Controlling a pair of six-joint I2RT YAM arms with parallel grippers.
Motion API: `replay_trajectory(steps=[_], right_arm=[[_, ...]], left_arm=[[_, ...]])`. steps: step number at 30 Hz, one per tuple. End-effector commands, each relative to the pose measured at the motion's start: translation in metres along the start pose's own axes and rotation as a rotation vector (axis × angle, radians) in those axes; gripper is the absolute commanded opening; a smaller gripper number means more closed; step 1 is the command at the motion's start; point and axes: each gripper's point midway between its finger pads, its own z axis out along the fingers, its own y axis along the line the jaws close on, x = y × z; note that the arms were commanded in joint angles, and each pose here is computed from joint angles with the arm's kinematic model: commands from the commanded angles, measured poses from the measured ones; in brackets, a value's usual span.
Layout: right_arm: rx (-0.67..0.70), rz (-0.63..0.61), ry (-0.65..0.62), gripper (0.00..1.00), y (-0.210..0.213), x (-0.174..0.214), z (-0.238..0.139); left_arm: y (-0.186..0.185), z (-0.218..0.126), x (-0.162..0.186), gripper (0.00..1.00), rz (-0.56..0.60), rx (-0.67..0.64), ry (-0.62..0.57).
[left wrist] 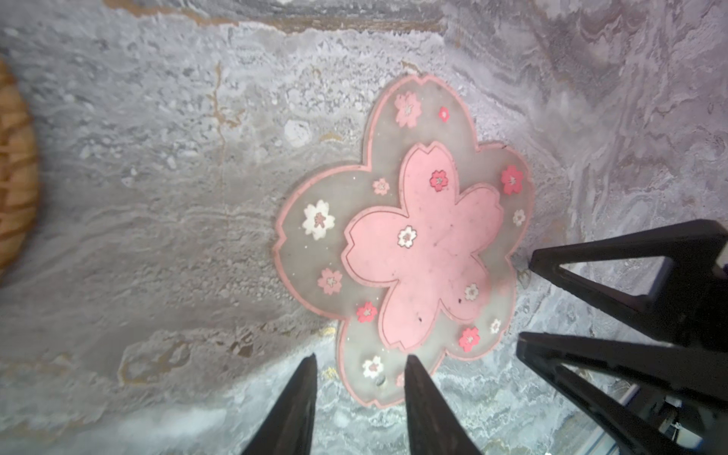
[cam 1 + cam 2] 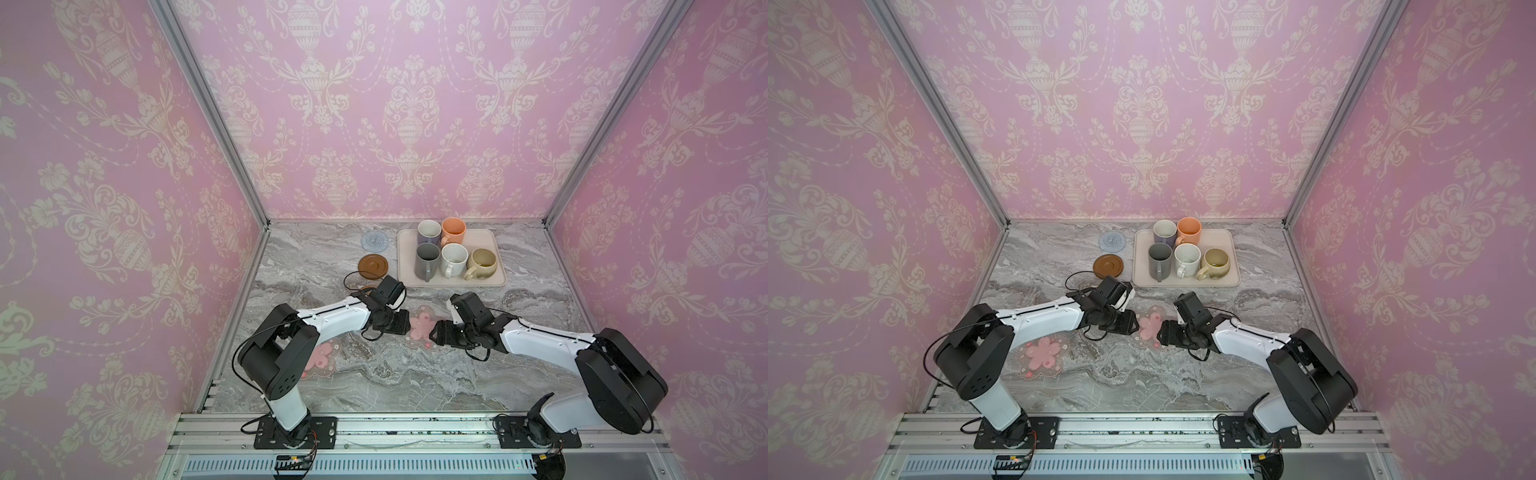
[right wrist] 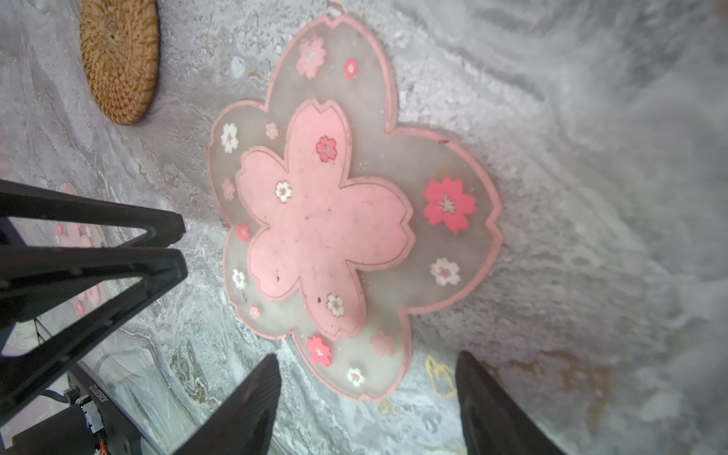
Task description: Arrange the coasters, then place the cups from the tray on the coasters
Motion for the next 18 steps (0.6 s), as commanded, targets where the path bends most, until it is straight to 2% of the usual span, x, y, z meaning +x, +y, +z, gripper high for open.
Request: replay_trajectory(steps=[1, 10, 18], right_arm=[[0.179, 0.042, 0.163, 0.72, -0.050, 0.042, 0.013], [0.143, 0.046, 0.192, 0.71, -0.037, 0.044, 0.030], [0.145, 0.025, 0.213, 0.71, -0.033, 0.058, 0.027]], left_arm=[[0.008, 0.011, 0.000, 0.40, 0.011, -0.030, 0.030], [0.005, 0.026, 0.008, 0.40, -0.048, 0.023, 0.041], [-0.003, 0.025, 0.028, 0.40, -0.062, 0.046, 0.065]])
